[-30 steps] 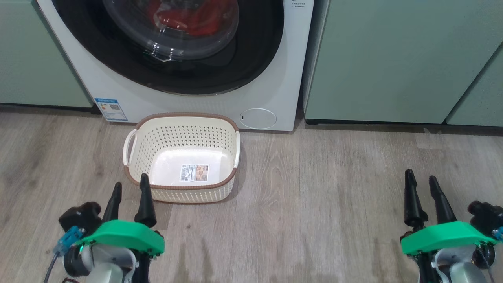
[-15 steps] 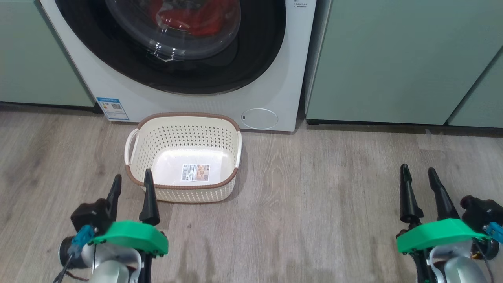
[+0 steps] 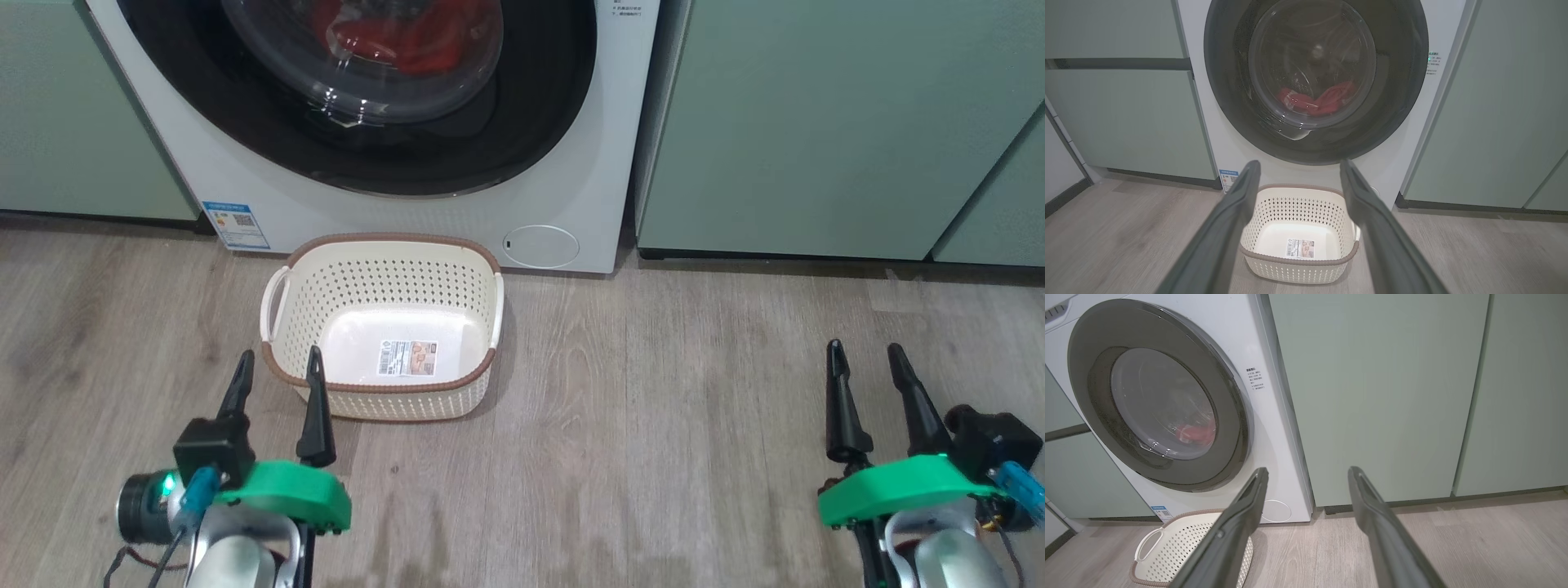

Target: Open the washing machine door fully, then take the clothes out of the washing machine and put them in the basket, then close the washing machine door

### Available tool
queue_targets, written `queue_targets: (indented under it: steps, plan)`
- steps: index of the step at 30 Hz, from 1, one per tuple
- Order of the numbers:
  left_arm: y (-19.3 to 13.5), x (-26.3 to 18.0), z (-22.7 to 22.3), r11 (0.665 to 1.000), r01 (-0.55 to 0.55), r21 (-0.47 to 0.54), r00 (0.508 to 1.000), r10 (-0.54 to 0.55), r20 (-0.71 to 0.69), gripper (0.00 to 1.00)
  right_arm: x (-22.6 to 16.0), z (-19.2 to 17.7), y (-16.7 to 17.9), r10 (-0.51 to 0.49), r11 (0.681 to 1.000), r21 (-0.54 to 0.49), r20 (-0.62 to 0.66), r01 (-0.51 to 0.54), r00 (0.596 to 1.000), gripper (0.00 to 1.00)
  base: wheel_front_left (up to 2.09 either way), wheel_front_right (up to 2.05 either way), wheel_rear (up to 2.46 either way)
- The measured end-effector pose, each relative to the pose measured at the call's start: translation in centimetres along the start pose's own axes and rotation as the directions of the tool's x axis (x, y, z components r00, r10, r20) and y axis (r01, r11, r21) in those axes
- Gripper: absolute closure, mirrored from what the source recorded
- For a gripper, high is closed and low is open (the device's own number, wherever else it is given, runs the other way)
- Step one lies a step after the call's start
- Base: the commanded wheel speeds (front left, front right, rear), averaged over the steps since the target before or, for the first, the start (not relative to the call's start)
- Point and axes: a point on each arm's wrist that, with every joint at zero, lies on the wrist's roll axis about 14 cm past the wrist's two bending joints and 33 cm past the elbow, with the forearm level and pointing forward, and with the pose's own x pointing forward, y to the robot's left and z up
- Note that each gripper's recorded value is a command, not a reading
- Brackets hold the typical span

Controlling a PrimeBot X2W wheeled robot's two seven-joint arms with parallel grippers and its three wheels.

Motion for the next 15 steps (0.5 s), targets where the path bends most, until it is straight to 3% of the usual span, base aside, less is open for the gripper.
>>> queue_targets:
  steps: [15]
  plan:
    - [0.2, 0.0, -0.8, 0.993, 0.009, 0.119, 1.0, -0.01, 0.006, 0.0, 0.2, 0.1, 1.1, 0.047, 0.994, -0.101, 0.017, -0.045, 0.999, 0.0, 0.0, 0.0, 0.0]
